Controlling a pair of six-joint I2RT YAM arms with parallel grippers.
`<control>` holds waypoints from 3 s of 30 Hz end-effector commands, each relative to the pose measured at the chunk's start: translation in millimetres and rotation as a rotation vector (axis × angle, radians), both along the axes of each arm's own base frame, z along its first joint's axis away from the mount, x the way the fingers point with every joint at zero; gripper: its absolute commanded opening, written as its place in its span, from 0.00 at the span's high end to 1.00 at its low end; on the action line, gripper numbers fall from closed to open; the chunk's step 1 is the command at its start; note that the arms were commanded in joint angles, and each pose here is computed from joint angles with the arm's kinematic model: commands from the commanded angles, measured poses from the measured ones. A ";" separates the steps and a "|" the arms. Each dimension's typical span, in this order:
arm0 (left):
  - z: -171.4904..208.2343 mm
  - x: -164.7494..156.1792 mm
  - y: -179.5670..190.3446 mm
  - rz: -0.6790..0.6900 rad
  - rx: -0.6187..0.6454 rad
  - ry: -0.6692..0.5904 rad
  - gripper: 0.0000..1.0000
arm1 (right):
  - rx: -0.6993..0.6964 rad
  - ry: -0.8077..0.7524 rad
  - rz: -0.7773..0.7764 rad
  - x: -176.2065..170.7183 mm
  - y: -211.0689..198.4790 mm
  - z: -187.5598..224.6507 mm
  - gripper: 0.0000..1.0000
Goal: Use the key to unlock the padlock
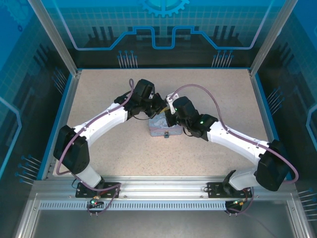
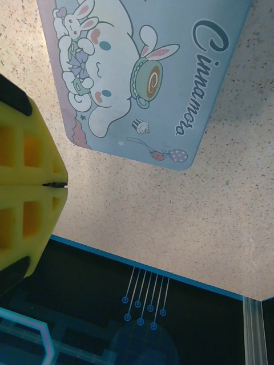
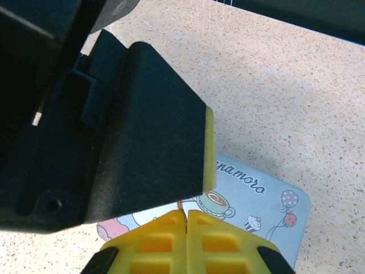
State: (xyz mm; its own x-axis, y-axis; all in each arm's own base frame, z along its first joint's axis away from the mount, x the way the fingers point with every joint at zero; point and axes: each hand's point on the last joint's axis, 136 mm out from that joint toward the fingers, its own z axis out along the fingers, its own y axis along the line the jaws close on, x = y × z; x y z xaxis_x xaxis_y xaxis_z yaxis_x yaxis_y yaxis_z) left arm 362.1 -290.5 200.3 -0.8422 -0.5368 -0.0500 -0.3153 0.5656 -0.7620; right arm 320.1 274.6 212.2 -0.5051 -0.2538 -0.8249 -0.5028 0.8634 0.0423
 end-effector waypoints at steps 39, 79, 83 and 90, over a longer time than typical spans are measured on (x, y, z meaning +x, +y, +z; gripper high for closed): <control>91.4 1.9 49.0 0.133 -0.103 -0.796 1.00 | 1.236 0.508 0.026 26.4 7.3 67.6 0.42; 90.2 5.2 51.7 0.275 -0.279 -0.744 1.00 | 1.294 0.553 0.157 23.5 50.5 72.9 0.75; 88.8 3.7 50.3 0.268 -0.276 -0.741 1.00 | 1.297 0.553 0.159 23.8 49.8 72.8 0.79; 86.8 3.7 48.6 0.267 -0.271 -0.737 1.00 | 1.307 0.555 0.165 23.9 46.8 74.0 0.89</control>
State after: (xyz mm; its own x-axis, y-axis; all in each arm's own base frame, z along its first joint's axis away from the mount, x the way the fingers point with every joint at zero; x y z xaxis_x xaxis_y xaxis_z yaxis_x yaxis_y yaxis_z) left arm 367.4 -238.6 283.7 -0.4899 -0.7849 -0.3793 0.2067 0.3181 -0.9253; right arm 344.2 318.5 275.2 -0.8733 0.4451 -0.1983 -0.2140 0.0152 0.9767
